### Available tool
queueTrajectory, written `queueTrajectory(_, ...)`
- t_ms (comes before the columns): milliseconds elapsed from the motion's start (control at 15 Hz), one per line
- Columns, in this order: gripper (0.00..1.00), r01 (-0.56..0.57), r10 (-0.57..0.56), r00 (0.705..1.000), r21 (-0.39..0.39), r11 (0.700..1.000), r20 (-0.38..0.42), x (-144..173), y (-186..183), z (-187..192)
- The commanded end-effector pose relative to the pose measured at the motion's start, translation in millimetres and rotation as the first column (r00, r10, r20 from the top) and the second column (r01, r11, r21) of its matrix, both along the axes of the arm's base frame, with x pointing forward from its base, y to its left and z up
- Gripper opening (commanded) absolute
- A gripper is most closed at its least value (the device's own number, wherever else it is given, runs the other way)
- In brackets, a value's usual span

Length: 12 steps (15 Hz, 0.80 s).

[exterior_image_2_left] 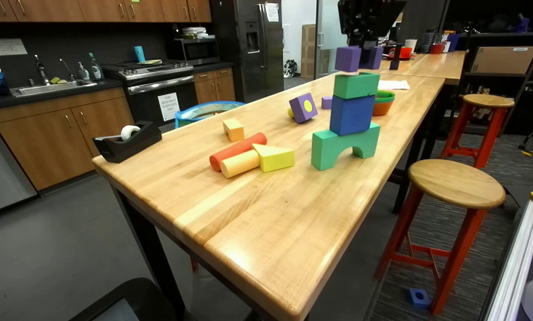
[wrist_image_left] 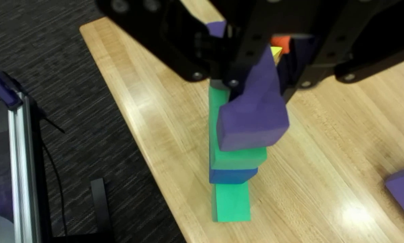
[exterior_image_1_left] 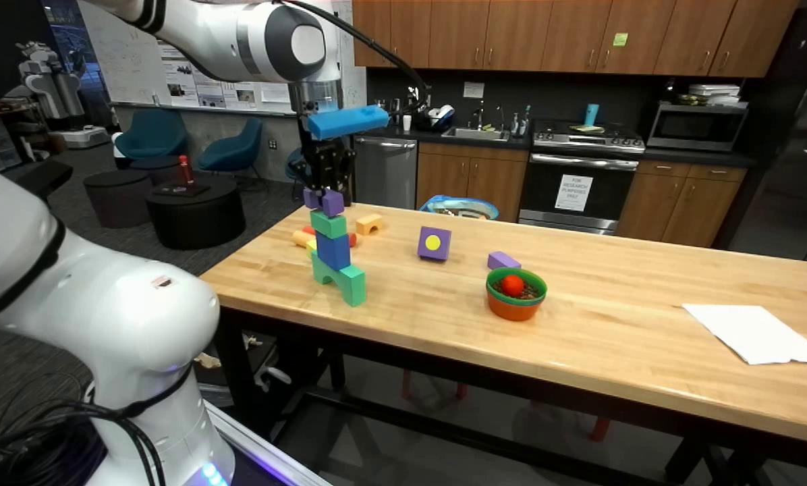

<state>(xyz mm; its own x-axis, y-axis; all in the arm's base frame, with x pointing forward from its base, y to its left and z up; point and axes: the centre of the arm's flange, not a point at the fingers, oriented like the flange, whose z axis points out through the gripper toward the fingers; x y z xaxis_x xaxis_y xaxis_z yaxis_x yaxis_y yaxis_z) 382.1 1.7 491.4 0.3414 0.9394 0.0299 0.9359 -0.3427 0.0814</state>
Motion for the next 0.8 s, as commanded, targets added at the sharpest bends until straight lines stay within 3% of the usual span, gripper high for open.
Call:
queueTrajectory(0, 0.06, -0.009, 0.01, 1.0, 0.028, 1.0, -0.011, 8.2, -1.9, -0.2)
queueTrajectory(333, 0.06, 0.004, -0.003, 1.0, 0.029, 1.0, -0.013, 9.4, -3.1, -1.8)
queueTrajectory(400, 0.51, 0.006, -0.005, 1.0, 0.03, 1.0, -0.018, 9.4, -3.8, -1.7)
queueTrajectory(467, 0.51, 0.012, -0.011, 1.0, 0.03, 0.999, -0.015, 9.3, -4.0, -1.5)
queueTrajectory(733, 0.75, 0.012, -0.012, 1.0, 0.033, 0.999, -0.018, 9.2, -4.6, 0.2)
